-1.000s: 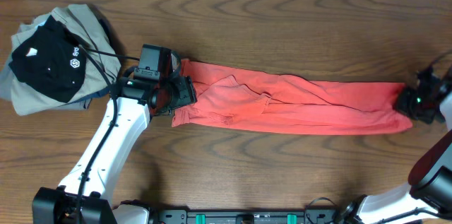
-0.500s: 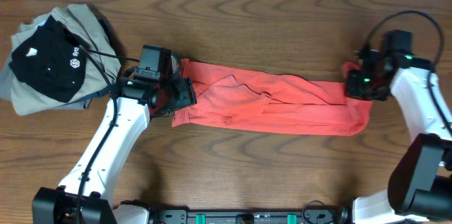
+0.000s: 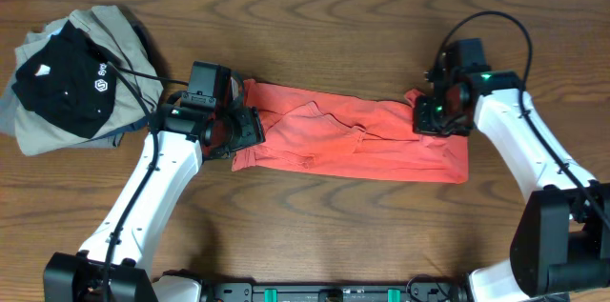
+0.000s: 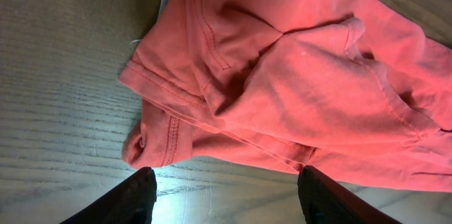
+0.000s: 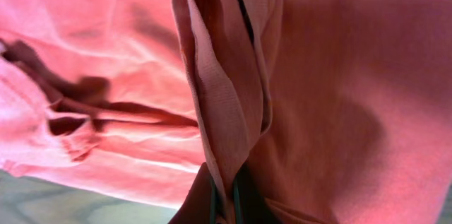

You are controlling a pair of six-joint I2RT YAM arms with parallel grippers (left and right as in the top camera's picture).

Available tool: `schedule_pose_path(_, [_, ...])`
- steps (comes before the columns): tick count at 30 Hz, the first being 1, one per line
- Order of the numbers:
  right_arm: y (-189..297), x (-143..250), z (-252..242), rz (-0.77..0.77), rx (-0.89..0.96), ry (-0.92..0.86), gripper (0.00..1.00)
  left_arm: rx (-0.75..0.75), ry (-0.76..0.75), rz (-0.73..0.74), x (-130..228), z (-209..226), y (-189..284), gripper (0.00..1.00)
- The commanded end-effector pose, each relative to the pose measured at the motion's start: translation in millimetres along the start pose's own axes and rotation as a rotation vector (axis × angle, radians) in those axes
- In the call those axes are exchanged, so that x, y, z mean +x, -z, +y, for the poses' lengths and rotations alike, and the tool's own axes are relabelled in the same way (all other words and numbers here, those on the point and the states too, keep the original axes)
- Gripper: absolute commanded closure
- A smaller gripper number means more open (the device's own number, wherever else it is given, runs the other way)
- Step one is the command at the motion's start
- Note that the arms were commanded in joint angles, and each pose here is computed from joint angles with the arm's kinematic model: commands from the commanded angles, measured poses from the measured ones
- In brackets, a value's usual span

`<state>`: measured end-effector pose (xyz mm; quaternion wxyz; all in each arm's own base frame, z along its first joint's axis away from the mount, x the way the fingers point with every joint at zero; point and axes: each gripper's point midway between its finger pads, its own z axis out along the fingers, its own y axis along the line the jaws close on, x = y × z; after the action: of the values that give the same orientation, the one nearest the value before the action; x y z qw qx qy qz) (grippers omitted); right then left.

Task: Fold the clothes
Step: 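Fold the strip's right end leftward over the middle with the right gripper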

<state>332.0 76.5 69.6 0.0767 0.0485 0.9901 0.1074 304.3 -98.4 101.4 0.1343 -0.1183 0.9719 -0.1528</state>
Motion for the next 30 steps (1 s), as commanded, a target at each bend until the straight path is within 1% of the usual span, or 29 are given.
schedule_pose_path(1, [-2, 2, 13, 0.004, -0.004, -0.02, 0.99, -0.008, -0.011, -0.007, -3, 1, 1, 0.34])
schedule_pose_path(13, [-7, 17, 46, 0.031, -0.033, 0.062, 0.98, -0.01, -0.013, -0.002, -2, 2, 1, 0.34])
schedule_pose_path(14, [-7, 18, 49, 0.035, -0.044, 0.069, 0.96, -0.011, -0.013, -0.001, -1, 2, 1, 0.34])
schedule_pose_path(15, [-7, 19, 53, 0.035, -0.054, 0.077, 0.91, -0.011, -0.013, 0.0, -1, 2, 1, 0.34])
schedule_pose_path(17, [-8, 17, 58, 0.023, -0.062, 0.091, 0.73, -0.012, -0.013, 0.0, -1, 2, 1, 0.34])
schedule_pose_path(18, [-8, 17, 60, 0.021, -0.064, 0.096, 0.69, -0.012, -0.013, 0.001, -1, 2, 1, 0.34])
schedule_pose_path(23, [-8, 18, 62, 0.021, -0.065, 0.101, 0.71, -0.016, -0.011, 0.007, 1, 3, 1, 0.34])
schedule_pose_path(27, [-8, 16, 57, 0.014, -0.047, 0.1, 0.77, -0.016, -0.011, 0.007, 1, 3, 1, 0.34])
schedule_pose_path(28, [-8, 15, 54, 0.009, -0.033, 0.097, 0.78, -0.016, -0.012, 0.007, 1, 3, 1, 0.33])
schedule_pose_path(30, [-7, 12, 45, 0.002, 0.0, 0.084, 0.79, -0.02, -0.027, 0.004, 0, 4, 1, 0.29])
